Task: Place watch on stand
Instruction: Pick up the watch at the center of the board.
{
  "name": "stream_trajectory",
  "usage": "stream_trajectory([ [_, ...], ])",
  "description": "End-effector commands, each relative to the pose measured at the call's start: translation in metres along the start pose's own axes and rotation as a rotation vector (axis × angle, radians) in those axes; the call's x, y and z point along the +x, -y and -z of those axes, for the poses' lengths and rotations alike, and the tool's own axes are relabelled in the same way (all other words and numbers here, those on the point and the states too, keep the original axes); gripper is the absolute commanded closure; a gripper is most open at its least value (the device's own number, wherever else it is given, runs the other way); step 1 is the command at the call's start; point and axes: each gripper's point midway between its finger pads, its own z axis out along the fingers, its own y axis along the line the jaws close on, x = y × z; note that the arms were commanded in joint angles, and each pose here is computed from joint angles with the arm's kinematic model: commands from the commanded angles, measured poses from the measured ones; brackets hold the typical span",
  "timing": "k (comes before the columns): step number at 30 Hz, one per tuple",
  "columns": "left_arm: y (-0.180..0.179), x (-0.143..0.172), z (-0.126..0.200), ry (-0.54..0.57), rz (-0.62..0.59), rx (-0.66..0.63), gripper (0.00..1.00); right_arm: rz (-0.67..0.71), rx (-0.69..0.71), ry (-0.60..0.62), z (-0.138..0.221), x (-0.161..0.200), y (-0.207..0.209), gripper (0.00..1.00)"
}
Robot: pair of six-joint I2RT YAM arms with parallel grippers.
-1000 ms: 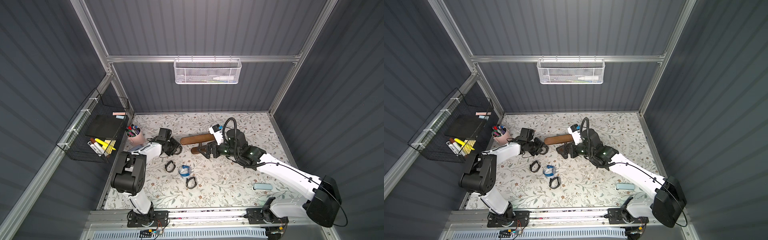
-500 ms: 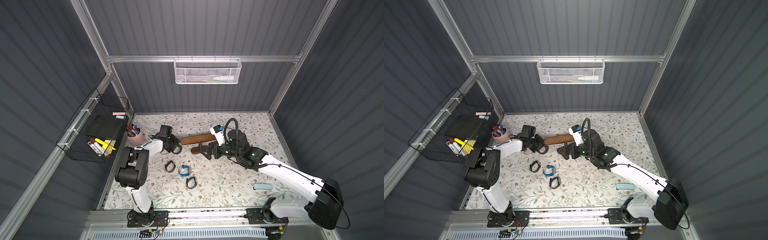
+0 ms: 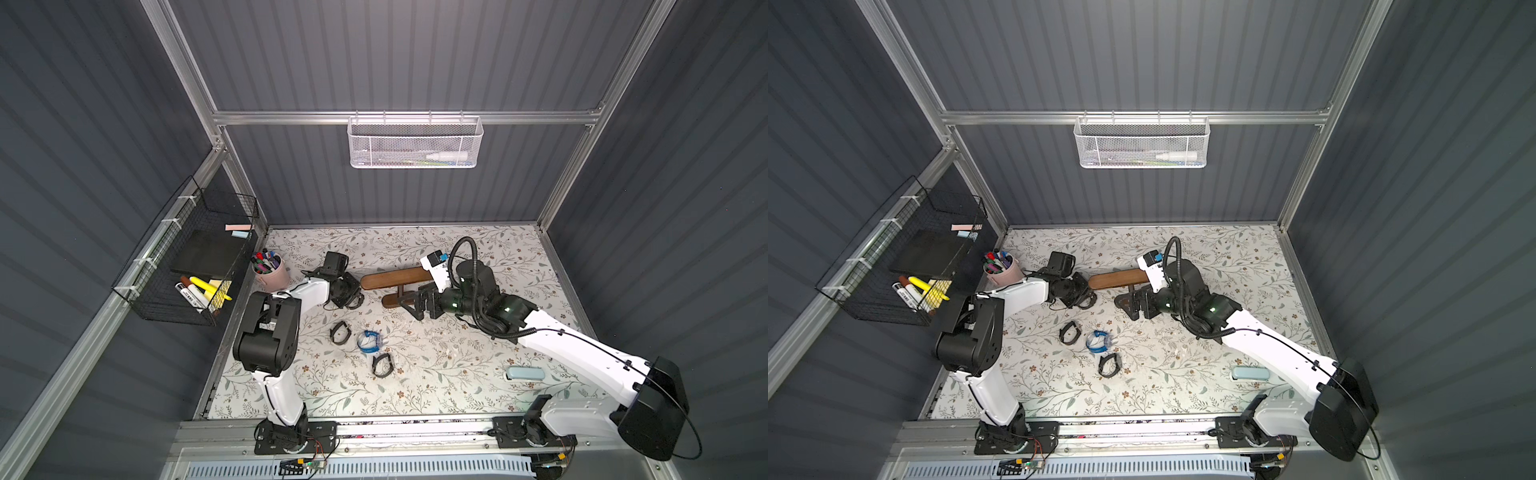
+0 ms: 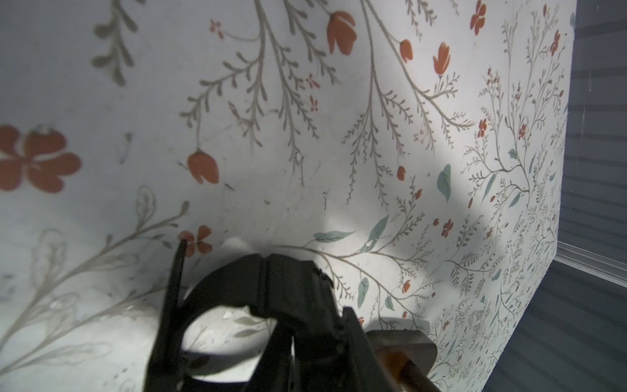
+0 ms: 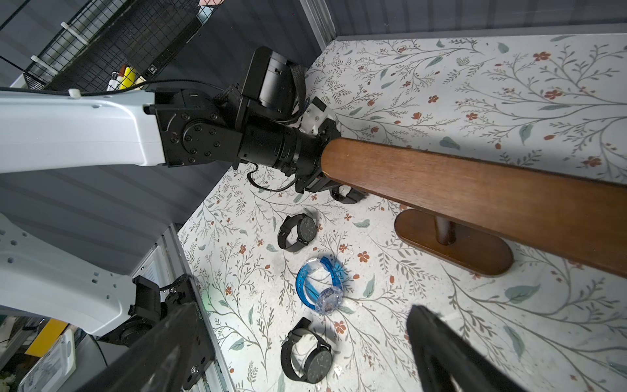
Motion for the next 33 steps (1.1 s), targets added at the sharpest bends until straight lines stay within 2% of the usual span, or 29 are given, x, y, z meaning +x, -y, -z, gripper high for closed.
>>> stream_trajectory([
  [1,-0.010,0.007,0.002,-0.029,-0.023,-0.054,0.82,0.019,0.027,0.003,0.005,0.002,0.002,0.01],
  [8,-0.007,-0.002,0.025,-0.015,-0.041,-0.059,0.99,0.028,0.039,0.012,0.011,0.001,0.003,0.01],
  [12,-0.011,-0.014,0.052,0.022,-0.067,-0.089,1.00,0.019,0.062,0.007,0.011,0.004,0.008,0.01],
  [13,-0.013,-0.018,0.059,0.036,-0.074,-0.103,1.00,0.022,0.060,0.038,0.020,-0.003,0.004,0.01],
  [19,-0.014,-0.035,0.108,0.152,-0.125,-0.164,1.00,0.009,0.080,0.069,0.027,-0.007,0.005,0.01],
  [22,-0.005,-0.040,0.127,0.193,-0.172,-0.149,1.00,-0.004,0.099,0.064,0.027,-0.006,0.009,0.01],
  [26,0.029,-0.038,0.156,0.224,-0.284,-0.017,1.00,-0.046,0.065,0.048,0.027,-0.003,0.003,0.01],
  [30,0.072,-0.026,0.195,0.281,-0.433,0.207,1.00,-0.073,-0.010,0.038,0.029,-0.002,-0.011,0.01],
  [33,0.095,-0.003,0.217,0.258,-0.519,0.389,1.00,-0.092,-0.084,0.057,0.031,-0.007,-0.024,0.01],
])
